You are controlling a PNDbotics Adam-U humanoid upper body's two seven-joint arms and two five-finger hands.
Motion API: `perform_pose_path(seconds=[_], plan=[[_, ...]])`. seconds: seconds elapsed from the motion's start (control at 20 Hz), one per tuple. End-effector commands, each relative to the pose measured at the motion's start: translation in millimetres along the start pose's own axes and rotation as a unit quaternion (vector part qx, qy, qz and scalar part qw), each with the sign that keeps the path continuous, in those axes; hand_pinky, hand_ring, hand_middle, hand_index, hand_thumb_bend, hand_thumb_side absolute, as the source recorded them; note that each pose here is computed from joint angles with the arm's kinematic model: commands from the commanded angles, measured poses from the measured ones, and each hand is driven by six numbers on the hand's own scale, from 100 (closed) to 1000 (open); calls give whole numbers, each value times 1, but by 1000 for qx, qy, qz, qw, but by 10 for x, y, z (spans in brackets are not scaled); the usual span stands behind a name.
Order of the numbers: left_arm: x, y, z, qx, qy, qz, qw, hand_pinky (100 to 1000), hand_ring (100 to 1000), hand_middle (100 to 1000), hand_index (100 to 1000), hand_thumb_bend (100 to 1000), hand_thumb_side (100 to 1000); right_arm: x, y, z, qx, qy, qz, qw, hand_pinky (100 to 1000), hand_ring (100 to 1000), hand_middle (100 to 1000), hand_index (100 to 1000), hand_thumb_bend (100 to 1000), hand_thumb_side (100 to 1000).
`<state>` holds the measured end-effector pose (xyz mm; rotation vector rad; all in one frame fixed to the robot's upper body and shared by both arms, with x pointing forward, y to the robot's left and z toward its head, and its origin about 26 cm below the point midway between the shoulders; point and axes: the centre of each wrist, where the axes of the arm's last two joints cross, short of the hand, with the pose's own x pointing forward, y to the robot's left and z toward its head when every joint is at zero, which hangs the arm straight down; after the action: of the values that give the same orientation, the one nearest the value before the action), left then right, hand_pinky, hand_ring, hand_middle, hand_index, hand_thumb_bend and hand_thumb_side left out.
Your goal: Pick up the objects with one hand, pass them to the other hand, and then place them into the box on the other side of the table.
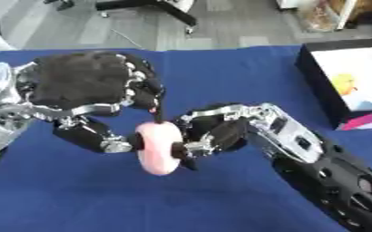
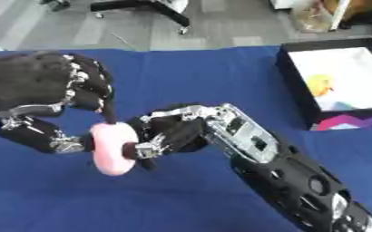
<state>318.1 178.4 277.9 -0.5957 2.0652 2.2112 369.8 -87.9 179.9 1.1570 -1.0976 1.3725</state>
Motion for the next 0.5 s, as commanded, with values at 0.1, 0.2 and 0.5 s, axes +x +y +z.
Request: perform_pose_path(seconds=[0.1, 0.2, 0.5], plan=[[-15, 128, 33, 7, 0, -22, 1000, 773, 587, 554, 710, 459, 400, 112, -3, -5, 47, 18, -22, 998, 1000, 339, 183, 100, 100, 208], [-18, 122, 41, 4, -1, -23, 1000, 776, 593, 562, 720, 478, 428, 108, -9, 2, 47, 18, -27, 998, 1000, 341, 185, 100, 100, 208], [-28, 123, 75, -4, 1, -26, 1000, 786, 606, 575, 731, 496, 457, 89, -28, 42, 48, 16, -55, 997, 1000, 354, 201, 100, 100, 212]])
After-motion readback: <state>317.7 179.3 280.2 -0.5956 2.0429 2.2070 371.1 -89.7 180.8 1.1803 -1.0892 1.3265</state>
